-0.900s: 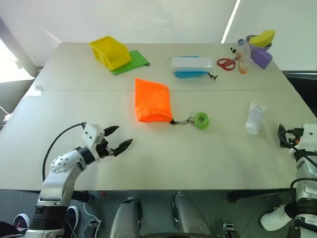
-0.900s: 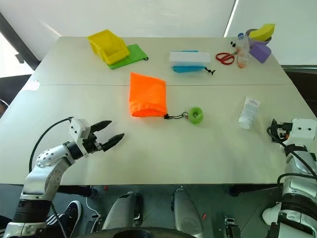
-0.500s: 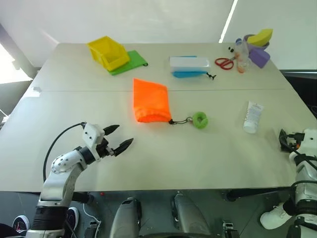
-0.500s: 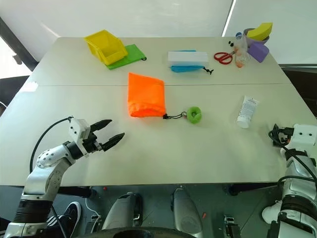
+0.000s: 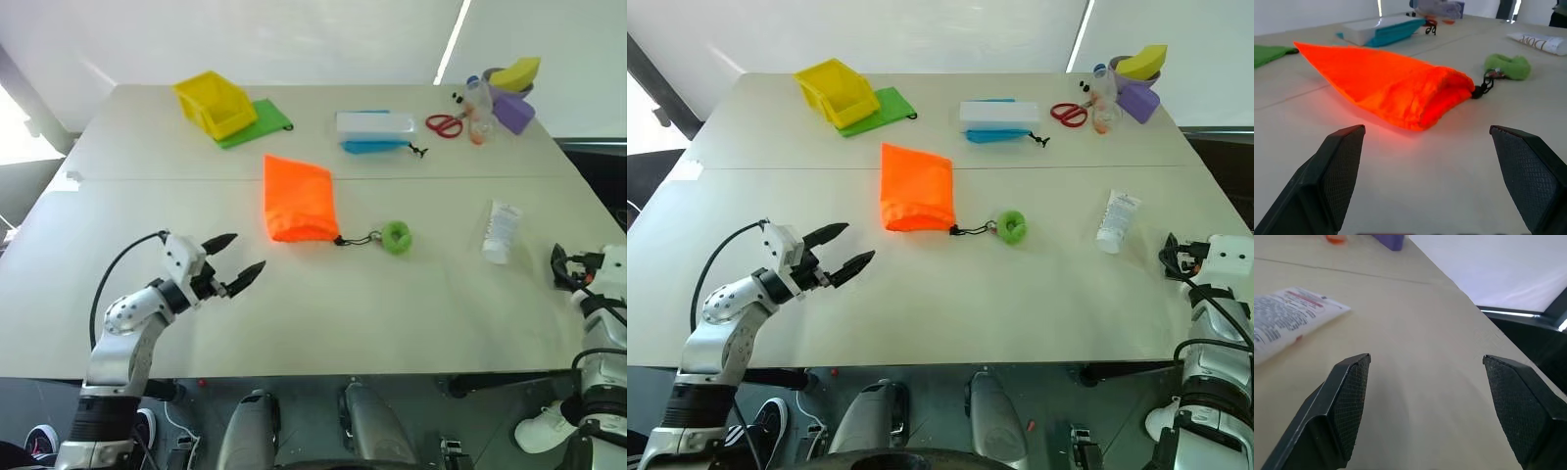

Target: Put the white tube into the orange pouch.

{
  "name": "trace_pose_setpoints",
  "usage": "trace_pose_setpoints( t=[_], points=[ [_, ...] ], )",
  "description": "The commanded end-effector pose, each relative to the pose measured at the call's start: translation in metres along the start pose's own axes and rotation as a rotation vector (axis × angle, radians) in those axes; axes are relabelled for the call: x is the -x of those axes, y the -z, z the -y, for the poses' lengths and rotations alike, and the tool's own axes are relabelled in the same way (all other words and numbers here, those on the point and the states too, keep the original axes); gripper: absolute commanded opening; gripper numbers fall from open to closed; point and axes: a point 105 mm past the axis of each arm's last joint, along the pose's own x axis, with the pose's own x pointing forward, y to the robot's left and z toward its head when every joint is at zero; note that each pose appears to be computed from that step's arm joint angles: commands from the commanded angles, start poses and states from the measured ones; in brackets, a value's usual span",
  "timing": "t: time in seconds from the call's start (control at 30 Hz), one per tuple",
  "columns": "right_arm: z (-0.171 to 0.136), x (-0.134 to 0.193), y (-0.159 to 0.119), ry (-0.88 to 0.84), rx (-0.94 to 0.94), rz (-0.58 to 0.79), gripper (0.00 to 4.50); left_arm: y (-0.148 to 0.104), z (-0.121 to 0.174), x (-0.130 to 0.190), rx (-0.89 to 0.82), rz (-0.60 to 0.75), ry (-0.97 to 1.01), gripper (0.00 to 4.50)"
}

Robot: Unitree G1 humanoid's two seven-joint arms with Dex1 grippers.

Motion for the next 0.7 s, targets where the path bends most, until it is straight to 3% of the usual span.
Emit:
trace_pose_setpoints(
  t=[0.03, 0.13, 0.2, 0.33, 0.53, 0.7],
  points=[
    [-0.031, 0.003, -0.047, -0.206, -0.053, 0.208, 3.83, -0.012, 0.003, -0.016, -0.105, 0.028, 0.031, 4.36],
    [-0.087, 0.031, -0.078, -0.57, -0.015, 0.335, 3.83, -0.014, 0.001, -0.033, -0.174, 0.029, 0.027, 4.36],
    [-0.112, 0.049, -0.076, -0.743, 0.142, 0.329, 3.83, -0.013, 0.005, -0.044, -0.218, 0.018, 0.042, 4.36],
    [-0.151, 0.085, -0.076, -1.017, 0.247, 0.3, 3.83, -0.01, 0.011, -0.073, -0.239, -0.025, 0.029, 4.36],
    [-0.17, 0.103, -0.071, -1.12, 0.296, 0.267, 3.83, -0.011, 0.007, -0.092, -0.3, -0.06, -0.019, 4.36],
    [-0.169, 0.092, -0.076, -1.05, 0.287, 0.283, 3.83, -0.008, 0.005, -0.104, -0.355, -0.103, -0.024, 4.36]
  ],
)
